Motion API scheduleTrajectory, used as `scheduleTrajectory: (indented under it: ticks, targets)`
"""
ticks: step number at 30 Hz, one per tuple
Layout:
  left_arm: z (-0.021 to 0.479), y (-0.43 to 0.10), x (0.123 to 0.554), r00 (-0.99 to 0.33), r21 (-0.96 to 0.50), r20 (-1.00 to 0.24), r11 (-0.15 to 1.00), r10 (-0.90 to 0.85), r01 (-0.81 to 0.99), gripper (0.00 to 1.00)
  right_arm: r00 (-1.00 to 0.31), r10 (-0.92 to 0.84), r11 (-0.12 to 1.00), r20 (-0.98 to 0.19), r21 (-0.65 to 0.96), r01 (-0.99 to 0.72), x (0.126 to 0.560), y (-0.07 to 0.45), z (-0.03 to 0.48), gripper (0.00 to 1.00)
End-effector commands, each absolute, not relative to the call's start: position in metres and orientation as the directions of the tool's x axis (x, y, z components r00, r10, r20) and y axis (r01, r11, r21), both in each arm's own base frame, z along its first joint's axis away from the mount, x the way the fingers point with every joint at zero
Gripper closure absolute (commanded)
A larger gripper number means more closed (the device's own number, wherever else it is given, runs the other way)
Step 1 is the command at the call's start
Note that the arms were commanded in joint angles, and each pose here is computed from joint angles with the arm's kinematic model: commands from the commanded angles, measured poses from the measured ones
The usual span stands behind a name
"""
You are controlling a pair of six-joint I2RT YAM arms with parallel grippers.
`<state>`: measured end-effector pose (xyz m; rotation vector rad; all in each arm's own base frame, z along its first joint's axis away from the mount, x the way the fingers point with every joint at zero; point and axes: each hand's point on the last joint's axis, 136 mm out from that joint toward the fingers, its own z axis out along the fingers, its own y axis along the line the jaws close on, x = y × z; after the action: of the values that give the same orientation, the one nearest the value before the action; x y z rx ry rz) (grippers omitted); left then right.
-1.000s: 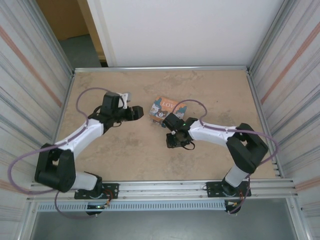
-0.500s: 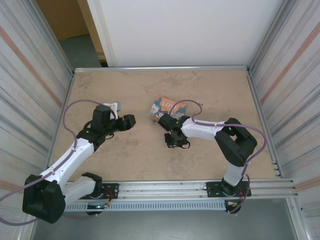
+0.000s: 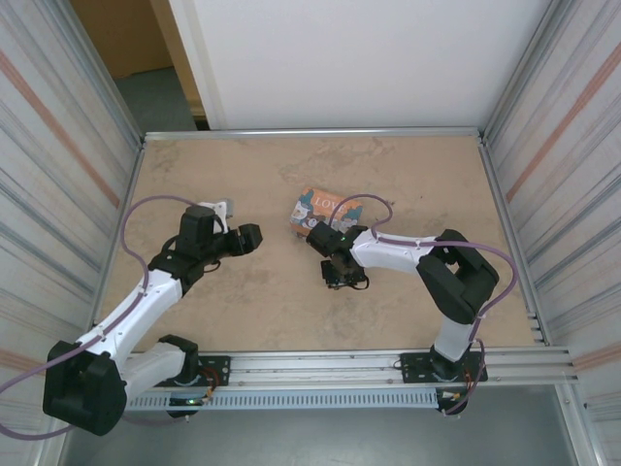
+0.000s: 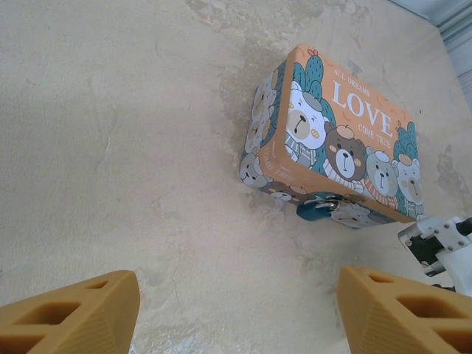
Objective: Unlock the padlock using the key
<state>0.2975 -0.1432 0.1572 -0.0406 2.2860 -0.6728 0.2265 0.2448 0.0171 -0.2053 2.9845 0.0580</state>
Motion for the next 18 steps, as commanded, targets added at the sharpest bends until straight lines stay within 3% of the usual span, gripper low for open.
scheduleTrajectory:
  ticks: [1,10,18]
  targets:
    - [0.160,-0.138,0.296,-0.720,-0.482,-0.649,0.865,-0.245,0.141,0.29,-0.980,-0.126,0.992,-0.156,-0.002,-0.128,0.221,0.235,0.026,0.70]
    - [0.158,-0.139,0.296,-0.725,-0.486,-0.644,0.863,-0.246,0.139,0.29,-0.951,-0.240,0.966,-0.196,0.047,-0.254,0.219,0.248,0.044,0.68]
    - [0.156,-0.137,0.295,-0.726,-0.482,-0.642,0.866,-0.246,0.132,0.28,-0.878,-0.462,0.886,-0.128,-0.032,-0.462,0.207,0.245,0.045,0.68]
